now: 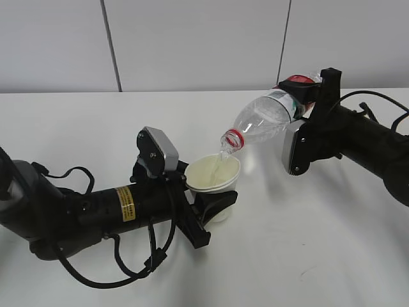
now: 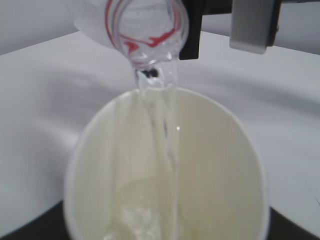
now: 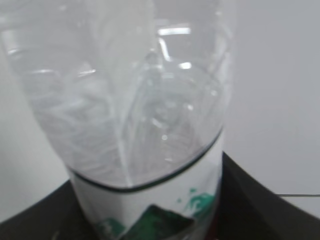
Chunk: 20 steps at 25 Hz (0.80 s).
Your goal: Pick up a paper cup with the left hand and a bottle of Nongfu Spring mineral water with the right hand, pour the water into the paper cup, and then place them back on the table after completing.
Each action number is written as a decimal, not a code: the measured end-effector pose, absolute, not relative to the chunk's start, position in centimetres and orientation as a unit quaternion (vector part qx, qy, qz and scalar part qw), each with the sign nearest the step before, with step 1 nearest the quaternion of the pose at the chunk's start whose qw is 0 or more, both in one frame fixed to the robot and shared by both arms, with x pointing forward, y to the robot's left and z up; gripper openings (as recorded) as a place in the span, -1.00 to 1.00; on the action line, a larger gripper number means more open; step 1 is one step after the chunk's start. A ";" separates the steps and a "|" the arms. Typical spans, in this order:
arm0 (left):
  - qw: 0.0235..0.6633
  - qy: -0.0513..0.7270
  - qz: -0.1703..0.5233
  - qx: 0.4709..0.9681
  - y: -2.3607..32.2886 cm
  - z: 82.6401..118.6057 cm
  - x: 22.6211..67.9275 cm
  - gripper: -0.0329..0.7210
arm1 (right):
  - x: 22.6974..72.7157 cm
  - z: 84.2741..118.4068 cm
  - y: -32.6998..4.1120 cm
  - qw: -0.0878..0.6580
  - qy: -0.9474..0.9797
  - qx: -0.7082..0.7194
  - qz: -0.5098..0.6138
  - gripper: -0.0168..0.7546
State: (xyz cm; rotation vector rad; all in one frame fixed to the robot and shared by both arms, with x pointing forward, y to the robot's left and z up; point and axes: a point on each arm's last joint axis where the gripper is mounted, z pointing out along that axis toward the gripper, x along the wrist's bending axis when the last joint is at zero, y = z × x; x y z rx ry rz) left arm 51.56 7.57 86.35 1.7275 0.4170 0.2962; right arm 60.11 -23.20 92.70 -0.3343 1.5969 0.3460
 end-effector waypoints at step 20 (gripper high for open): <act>0.618 0.182 0.129 0.754 7.6 86.3 51.6 0.11 | 60.1 92.7 -23.2 0.674 0.707 -0.150 0.153 0.14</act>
